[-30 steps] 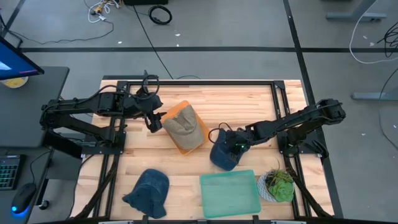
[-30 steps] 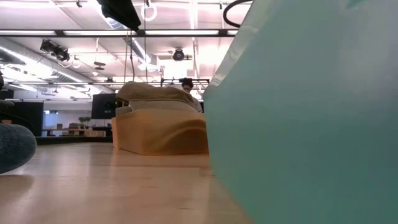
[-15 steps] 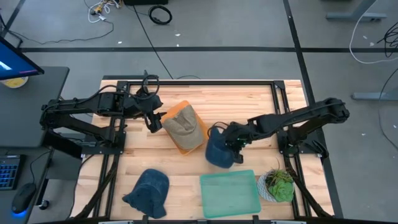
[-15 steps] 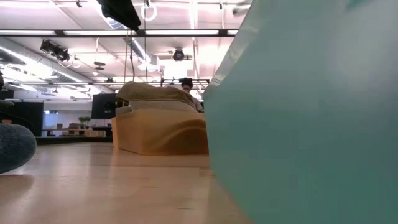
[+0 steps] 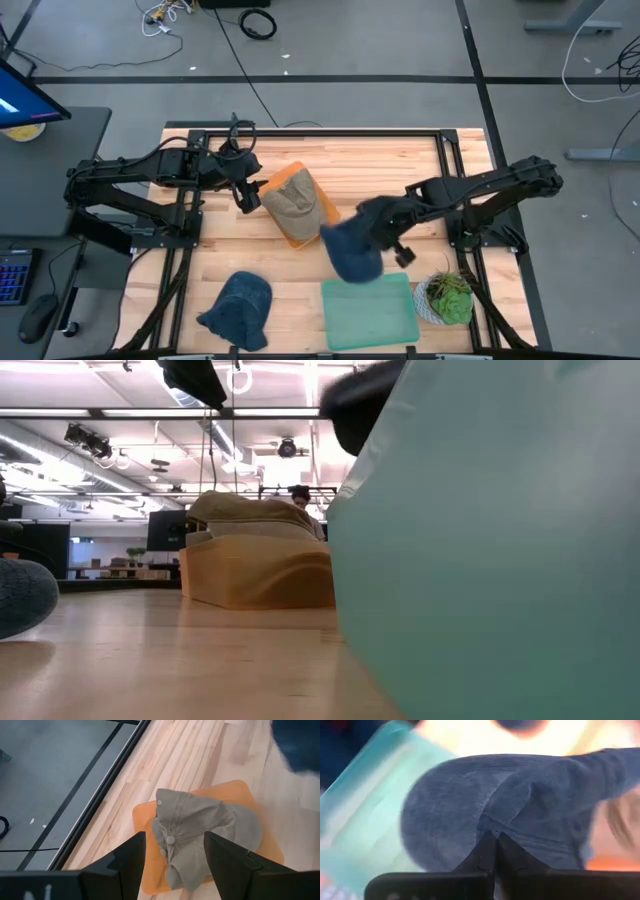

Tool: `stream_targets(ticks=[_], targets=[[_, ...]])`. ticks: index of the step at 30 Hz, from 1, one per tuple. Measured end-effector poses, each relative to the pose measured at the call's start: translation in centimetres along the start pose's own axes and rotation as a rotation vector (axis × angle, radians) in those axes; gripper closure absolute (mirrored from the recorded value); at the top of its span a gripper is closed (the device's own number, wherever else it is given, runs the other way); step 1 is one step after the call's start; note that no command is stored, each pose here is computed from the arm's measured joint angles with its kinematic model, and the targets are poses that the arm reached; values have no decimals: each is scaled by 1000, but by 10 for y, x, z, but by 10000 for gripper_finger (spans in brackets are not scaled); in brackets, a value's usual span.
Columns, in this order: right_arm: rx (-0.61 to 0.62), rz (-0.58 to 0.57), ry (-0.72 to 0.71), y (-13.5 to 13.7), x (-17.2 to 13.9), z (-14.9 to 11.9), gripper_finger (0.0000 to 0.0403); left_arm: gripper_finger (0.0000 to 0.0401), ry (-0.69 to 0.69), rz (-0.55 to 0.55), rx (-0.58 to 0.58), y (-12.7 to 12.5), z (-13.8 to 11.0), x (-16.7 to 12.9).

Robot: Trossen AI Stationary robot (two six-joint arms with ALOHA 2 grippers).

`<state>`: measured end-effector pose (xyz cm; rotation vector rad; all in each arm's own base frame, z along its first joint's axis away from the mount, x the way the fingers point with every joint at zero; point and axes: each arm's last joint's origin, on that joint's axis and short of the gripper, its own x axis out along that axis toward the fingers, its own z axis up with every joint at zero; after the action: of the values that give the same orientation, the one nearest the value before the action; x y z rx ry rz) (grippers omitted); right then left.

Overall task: Pick & Place hat
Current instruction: Put the right blue cap into the green bin

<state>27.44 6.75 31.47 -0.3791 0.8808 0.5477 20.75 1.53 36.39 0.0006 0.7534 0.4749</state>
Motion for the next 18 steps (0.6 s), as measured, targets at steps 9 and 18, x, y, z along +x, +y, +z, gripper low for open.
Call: stream_targets(ticks=[9, 18], targets=[[-659, 136, -58, 41, 7, 13, 401, 195, 0, 0, 0, 0, 0, 0], [-864, 209, -79, 73, 32, 24, 401, 195, -11, -2, -6, 0, 1, 0]])
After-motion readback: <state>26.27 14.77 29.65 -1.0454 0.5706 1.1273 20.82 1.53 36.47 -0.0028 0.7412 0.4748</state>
